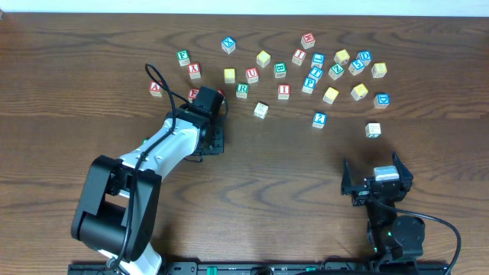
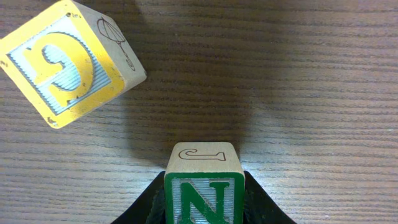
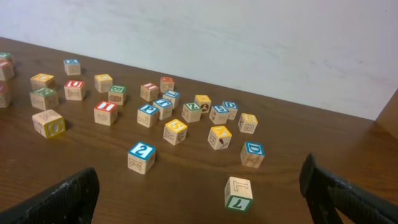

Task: Spell out NEURIPS
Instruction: 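Lower the N block onto the table and open the left gripper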

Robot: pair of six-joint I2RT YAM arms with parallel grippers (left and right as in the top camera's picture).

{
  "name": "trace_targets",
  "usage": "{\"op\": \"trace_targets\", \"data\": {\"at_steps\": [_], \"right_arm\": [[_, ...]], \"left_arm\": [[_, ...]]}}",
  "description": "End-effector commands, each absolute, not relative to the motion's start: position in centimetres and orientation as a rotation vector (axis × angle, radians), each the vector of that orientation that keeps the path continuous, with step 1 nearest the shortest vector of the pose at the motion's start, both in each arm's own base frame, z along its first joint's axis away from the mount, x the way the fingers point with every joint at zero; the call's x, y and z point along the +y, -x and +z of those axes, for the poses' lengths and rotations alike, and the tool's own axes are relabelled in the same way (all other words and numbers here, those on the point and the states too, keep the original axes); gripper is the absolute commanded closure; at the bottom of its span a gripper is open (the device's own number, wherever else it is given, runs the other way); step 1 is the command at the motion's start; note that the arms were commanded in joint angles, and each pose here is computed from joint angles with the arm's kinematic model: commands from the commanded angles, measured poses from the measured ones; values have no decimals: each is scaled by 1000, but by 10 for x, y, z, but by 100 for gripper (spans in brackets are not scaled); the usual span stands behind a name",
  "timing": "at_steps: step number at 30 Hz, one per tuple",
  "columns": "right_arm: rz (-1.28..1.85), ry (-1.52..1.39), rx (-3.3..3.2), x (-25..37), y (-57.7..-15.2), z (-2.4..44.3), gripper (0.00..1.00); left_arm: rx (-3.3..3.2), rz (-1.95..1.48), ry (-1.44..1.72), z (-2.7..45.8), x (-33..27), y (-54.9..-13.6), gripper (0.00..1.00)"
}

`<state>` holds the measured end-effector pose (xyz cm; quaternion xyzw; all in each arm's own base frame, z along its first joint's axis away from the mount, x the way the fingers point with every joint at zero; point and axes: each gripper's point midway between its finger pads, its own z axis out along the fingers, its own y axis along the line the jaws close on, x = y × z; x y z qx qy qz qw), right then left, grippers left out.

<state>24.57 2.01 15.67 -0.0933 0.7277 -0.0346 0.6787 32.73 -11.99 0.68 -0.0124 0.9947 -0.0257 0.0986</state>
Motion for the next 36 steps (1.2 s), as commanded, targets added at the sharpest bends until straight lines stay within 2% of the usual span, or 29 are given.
{"op": "trace_targets", "data": {"at_steps": [1, 10, 12, 15, 17, 20, 24, 36], "right_arm": [[-89, 208, 1635, 18, -246, 156, 1], [-89, 208, 1635, 18, -246, 156, 1], [-89, 209, 1636, 18, -246, 156, 1], [-89, 208, 1635, 18, -246, 156, 1], [-89, 208, 1636, 18, -246, 156, 1], [-89, 208, 1636, 18, -246, 156, 1], [-89, 208, 1635, 18, -246, 156, 1], [-89, 208, 1635, 18, -246, 156, 1]], "left_arm": [[2985, -17, 62, -8, -113, -320, 92], [2984, -18, 62, -8, -113, -320, 92], [2985, -17, 62, -8, -113, -320, 87], [2984, -18, 62, -8, -113, -320, 86], [2984, -18, 62, -8, -113, -320, 83], [2984, -18, 62, -8, -113, -320, 67], [2984, -18, 62, -8, -113, -320, 58], [2981, -20, 61, -8, -113, -321, 53]]}}
